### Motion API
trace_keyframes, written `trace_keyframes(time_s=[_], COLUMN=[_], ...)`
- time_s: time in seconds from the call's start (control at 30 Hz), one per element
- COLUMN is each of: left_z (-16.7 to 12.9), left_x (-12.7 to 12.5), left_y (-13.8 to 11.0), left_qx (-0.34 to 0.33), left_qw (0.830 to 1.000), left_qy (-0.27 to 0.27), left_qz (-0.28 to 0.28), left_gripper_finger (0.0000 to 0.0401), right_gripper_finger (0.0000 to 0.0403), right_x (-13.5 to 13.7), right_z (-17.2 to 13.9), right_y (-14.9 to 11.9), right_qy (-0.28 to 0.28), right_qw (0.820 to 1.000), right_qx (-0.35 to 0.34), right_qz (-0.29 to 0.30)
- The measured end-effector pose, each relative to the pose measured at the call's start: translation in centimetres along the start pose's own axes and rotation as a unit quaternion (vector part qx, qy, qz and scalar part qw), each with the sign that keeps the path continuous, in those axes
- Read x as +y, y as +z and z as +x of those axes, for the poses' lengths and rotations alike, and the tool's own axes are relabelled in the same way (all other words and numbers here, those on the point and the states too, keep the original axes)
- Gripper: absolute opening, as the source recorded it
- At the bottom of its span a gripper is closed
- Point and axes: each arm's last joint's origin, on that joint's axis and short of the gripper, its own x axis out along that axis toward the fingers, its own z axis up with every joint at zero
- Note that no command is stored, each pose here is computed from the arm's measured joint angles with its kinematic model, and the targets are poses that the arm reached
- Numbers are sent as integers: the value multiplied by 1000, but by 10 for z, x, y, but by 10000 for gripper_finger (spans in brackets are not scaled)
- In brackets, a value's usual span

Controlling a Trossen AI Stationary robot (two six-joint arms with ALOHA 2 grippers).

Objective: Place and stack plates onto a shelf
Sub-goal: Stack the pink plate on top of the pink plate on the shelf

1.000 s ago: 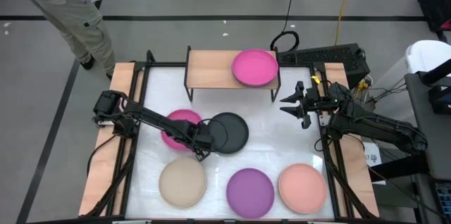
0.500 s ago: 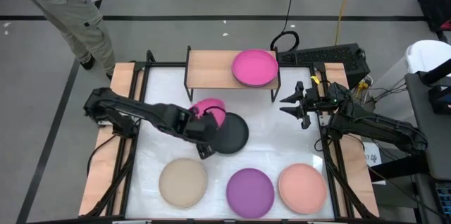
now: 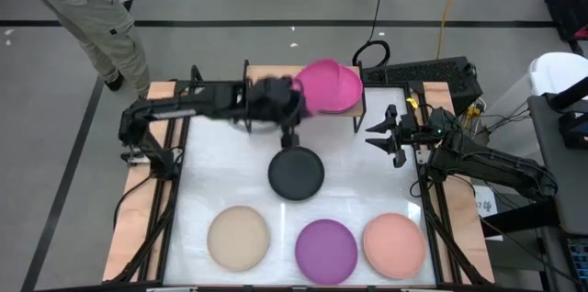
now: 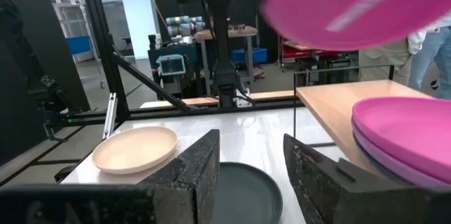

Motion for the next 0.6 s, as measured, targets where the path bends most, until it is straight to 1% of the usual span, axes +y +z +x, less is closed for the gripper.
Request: trace_keyframes(time_s=[0.07, 0.1, 0.23, 0.43, 0.53, 0.6], left_z=[9, 16, 43, 77, 89, 93], left_x=[18, 26, 42, 37, 35, 36], left_y=[-3, -7, -21, -34, -37, -36], left_qx=[-5, 7, 45, 76, 79, 75], left_qw=[1000, 1000, 998, 990, 986, 984], left_qy=[5, 9, 17, 6, 7, 18], left_qz=[3, 8, 39, 118, 144, 159], left_gripper_finger=[10, 10, 10, 10, 12, 23], right_gripper_finger=[141, 141, 141, 141, 141, 141], right_x=[0, 0, -1, -2, -2, -2], right_z=[0, 0, 0, 0, 0, 0], right_y=[1, 1, 3, 4, 4, 4], right_qy=[0, -1, -24, -37, -37, -37], right_qw=[1000, 1000, 1000, 999, 999, 999], right_qx=[-3, -5, -17, -23, -23, -23], right_qz=[-2, -3, -7, -16, -24, -24])
